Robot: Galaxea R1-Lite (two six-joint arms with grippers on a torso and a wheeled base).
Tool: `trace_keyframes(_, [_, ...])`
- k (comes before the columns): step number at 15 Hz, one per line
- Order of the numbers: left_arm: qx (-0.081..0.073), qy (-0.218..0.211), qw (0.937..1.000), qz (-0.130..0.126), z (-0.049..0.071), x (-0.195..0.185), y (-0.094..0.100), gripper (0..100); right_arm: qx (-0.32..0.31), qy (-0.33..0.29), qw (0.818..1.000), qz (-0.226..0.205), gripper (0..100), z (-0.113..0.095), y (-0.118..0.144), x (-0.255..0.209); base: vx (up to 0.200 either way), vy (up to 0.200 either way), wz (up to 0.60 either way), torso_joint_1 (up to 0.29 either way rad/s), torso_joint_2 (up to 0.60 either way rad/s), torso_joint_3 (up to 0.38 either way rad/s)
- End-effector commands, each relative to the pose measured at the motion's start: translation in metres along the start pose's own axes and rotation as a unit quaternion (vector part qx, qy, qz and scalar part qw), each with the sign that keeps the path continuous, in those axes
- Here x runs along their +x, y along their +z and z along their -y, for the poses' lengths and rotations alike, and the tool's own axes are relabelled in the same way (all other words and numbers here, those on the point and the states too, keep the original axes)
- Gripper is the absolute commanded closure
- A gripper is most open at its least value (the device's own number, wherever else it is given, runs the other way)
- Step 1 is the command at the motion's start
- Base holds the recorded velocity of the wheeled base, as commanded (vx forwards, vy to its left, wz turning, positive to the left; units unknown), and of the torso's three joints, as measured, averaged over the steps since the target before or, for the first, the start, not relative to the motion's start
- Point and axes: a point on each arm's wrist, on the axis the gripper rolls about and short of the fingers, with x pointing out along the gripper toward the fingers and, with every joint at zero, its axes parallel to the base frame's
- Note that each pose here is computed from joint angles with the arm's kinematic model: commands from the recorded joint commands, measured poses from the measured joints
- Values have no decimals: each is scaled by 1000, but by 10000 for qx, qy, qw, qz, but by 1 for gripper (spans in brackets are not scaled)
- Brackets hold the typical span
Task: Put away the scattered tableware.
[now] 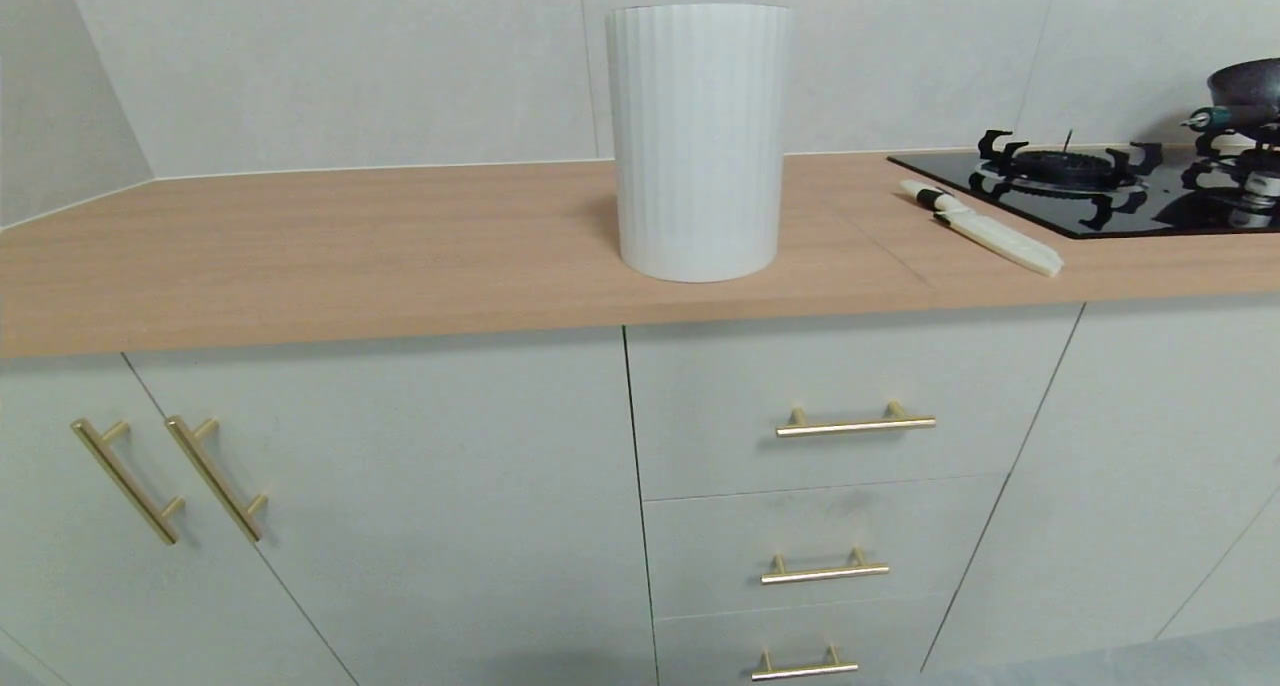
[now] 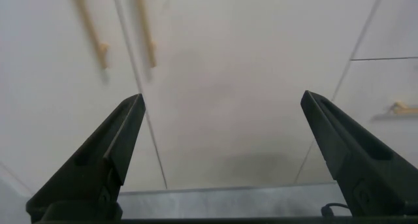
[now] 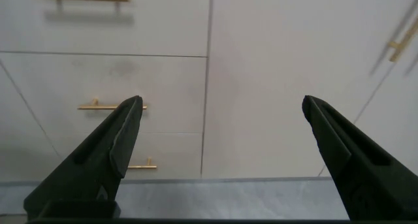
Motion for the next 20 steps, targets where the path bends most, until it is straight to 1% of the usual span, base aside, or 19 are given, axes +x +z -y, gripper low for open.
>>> trace_keyframes(1, [-6, 5, 10000, -1, 0, 0, 0, 0, -3, 7, 10000, -6, 0, 0, 0, 0, 0, 0, 0, 0, 0, 0])
trace_keyframes(7, [-6, 5, 10000, -1, 0, 0, 0, 0, -3, 7, 10000, -6, 0, 0, 0, 0, 200, 0, 0, 1, 2, 5])
trace_keyframes(17, [2, 5, 10000, -1, 0, 0, 0, 0, -3, 7, 10000, -6, 0, 0, 0, 0, 0, 0, 0, 0, 0, 0])
trace_keyframes(20, [2, 5, 10000, -1, 0, 0, 0, 0, -3, 7, 10000, -6, 0, 0, 0, 0, 0, 0, 0, 51, -242, -190])
